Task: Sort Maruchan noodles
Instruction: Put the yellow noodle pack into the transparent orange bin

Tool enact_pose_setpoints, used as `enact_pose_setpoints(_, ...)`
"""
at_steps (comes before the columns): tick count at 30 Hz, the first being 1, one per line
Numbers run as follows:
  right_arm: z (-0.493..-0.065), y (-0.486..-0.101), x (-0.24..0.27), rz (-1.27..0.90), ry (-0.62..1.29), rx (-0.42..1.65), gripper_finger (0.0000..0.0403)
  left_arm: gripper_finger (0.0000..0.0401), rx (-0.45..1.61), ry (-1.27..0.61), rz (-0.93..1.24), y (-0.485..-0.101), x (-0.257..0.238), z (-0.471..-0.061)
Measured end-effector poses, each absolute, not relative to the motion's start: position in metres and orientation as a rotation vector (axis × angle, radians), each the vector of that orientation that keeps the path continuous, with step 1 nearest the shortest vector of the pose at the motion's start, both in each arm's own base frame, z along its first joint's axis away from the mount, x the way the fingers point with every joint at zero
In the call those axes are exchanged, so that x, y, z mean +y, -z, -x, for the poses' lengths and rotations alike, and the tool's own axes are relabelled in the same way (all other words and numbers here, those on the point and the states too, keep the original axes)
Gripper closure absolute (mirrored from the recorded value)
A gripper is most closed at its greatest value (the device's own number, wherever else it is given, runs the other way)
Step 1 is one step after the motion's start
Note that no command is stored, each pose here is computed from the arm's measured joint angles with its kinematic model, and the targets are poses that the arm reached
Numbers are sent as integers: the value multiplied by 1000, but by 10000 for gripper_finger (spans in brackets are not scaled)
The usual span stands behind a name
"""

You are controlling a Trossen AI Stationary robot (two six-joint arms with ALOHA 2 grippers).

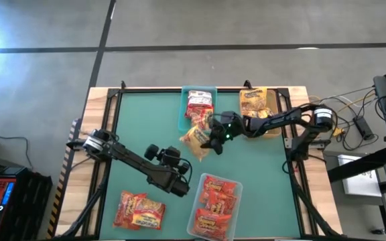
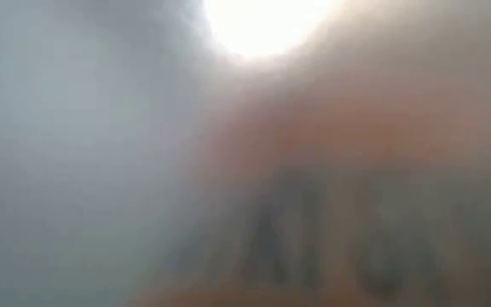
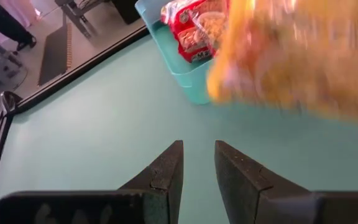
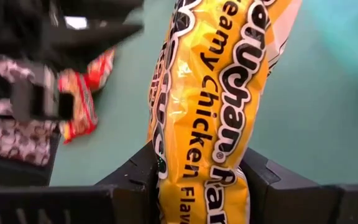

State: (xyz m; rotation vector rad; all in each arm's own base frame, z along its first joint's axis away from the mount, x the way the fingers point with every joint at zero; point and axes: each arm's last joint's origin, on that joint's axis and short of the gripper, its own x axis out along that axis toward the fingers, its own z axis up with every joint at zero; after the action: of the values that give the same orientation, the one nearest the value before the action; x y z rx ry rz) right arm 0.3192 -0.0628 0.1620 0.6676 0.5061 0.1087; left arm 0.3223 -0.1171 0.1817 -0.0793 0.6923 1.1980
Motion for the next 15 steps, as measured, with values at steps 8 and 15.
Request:
enact_pose_setpoints(8, -291, -197, -106, -623, 116, 404, 278, 326, 695, -1204, 82, -181, -116, -321)
enact_pose_setpoints(15, -248, -232, -135, -596, 302, 363, 278, 326, 697, -1204, 79, -180, -116, -321)
